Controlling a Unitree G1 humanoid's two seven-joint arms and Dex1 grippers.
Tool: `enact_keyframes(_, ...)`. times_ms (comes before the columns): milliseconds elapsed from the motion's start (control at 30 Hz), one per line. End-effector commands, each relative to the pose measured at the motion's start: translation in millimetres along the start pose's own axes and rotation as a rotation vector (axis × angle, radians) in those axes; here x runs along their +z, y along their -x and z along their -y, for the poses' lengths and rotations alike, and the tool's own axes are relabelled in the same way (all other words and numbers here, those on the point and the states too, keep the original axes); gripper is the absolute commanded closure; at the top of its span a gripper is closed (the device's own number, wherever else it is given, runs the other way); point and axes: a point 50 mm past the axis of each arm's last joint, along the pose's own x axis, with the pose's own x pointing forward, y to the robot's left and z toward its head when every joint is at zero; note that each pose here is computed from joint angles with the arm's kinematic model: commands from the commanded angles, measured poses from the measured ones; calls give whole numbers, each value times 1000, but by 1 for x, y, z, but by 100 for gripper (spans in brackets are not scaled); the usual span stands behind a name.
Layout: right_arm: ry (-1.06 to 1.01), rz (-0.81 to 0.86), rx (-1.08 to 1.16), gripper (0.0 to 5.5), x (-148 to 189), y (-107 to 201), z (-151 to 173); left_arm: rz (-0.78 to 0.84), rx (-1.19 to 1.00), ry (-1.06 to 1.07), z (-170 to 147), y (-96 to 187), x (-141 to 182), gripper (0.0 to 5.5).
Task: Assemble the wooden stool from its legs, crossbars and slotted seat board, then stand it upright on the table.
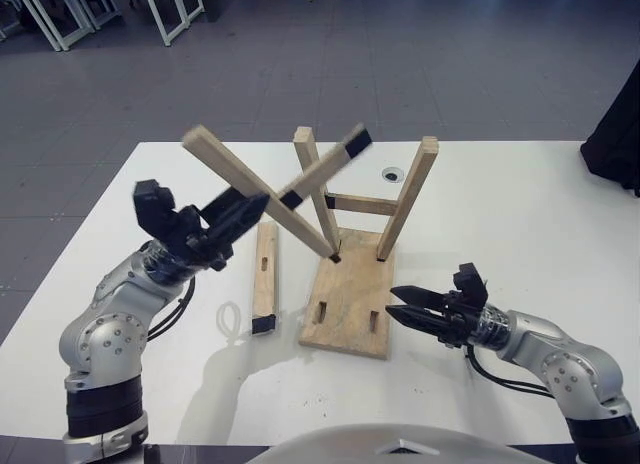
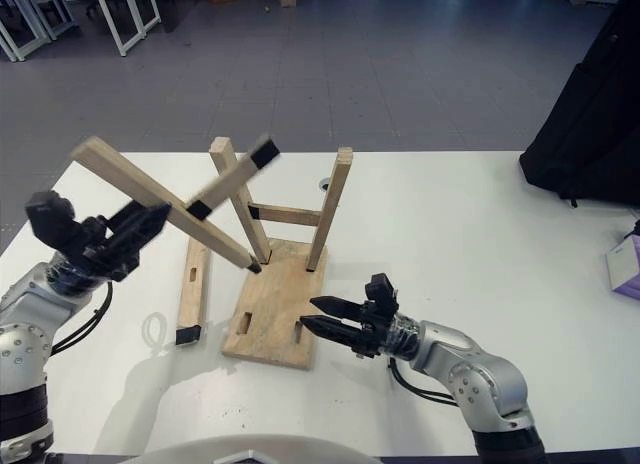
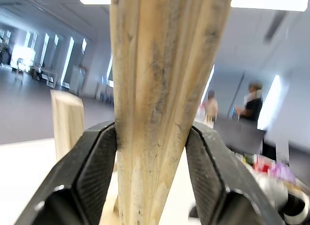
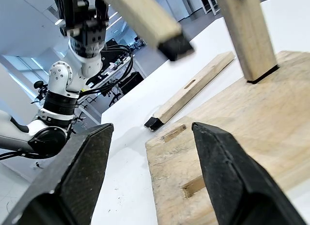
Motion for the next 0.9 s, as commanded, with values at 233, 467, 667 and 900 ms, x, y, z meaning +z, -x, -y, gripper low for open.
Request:
enact_keyframes(233,64,-25,-83,253,10,11,14,-387,-183,-8,-13,5,-9,342)
enact_keyframes(467,48,-49,-77,253,6,10,17,-473,-251,1,-11,5,-9,344)
enact_keyframes(667,47,-61,-66,253,5,7,19,-589,-252,-58,-19,1,-15,346)
enact_keyframes(900,53,-86,-50,253,2,6,18,-634,-168,-160,-19,-2,-11,346)
